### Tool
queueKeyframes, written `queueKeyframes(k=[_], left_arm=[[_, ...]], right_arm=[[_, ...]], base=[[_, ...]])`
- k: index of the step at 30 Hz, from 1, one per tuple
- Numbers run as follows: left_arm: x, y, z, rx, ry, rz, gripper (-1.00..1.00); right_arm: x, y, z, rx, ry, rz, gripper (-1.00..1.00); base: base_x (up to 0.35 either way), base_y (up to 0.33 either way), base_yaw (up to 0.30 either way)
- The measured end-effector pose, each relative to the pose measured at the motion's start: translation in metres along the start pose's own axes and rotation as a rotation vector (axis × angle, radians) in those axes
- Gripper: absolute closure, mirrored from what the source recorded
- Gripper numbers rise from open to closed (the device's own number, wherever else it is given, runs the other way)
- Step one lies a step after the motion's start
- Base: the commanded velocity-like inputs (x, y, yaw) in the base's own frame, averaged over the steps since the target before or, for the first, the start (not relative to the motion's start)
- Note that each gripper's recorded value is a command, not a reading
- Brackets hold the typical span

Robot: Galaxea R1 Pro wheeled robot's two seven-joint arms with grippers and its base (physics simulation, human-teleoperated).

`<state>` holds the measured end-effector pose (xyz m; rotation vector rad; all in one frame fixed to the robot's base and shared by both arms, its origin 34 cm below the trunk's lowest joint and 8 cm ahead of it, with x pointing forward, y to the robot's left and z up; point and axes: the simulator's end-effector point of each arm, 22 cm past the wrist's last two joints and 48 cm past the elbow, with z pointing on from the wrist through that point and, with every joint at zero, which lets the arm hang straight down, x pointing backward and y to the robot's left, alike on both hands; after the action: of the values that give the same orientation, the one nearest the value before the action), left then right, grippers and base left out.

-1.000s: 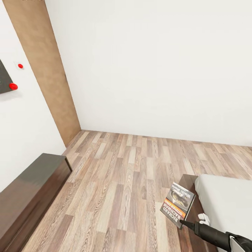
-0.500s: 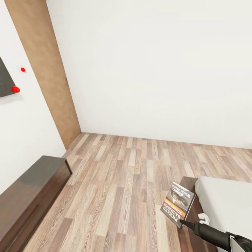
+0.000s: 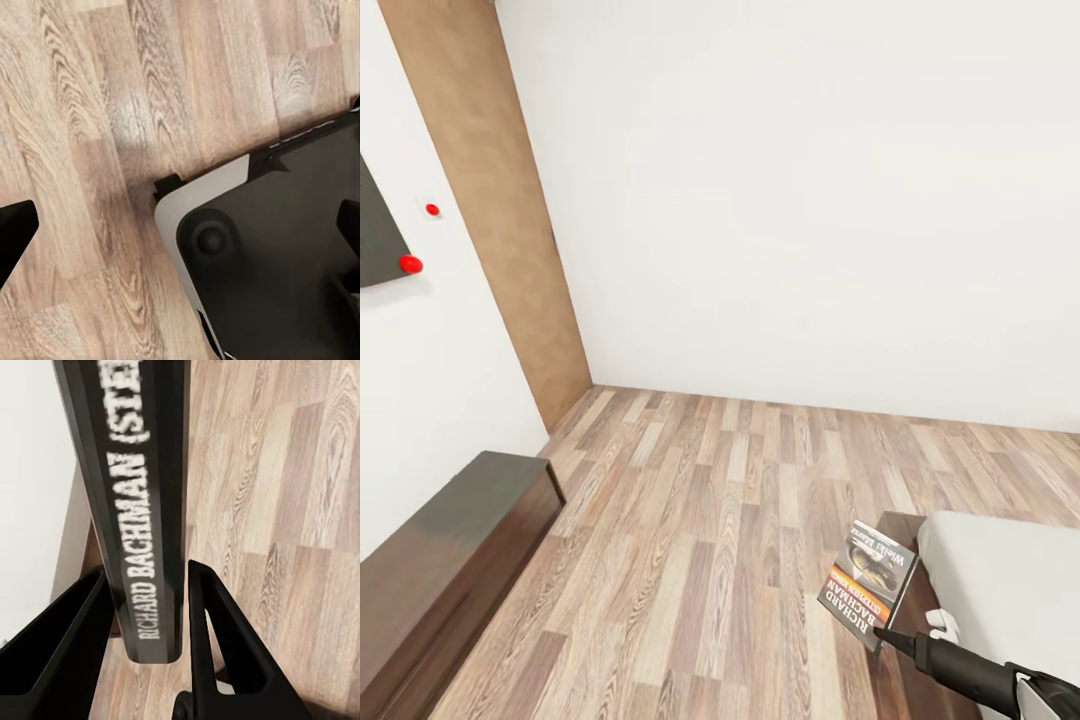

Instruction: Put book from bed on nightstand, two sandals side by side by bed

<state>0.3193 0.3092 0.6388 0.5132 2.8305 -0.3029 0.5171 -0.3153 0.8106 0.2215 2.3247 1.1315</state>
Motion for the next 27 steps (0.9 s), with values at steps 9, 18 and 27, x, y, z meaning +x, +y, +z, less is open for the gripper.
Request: queueKeyframes(k=[9, 18, 27], left_arm=[[-0.009, -0.008, 0.001, 0.008, -0.02, -0.001, -1.0], [-0.015, -0.007, 0.0, 0.005, -0.033, -0.001, -1.0], [-0.024, -0.005, 0.005, 0.003, -0.047, 0.002, -1.0]], right_arm=[[-0.005, 0.004, -0.002, -0.005, -0.009, -0.01, 1.0], [-0.009, 0.009, -0.003, -0.01, -0.019, -0.02, 1.0], [-0.015, 0.008, 0.0, -0.016, -0.028, -0.03, 1.0]], base=[[0.0, 0.0, 0.0], [0.0, 0.0, 0.0], [0.0, 0.0, 0.0]])
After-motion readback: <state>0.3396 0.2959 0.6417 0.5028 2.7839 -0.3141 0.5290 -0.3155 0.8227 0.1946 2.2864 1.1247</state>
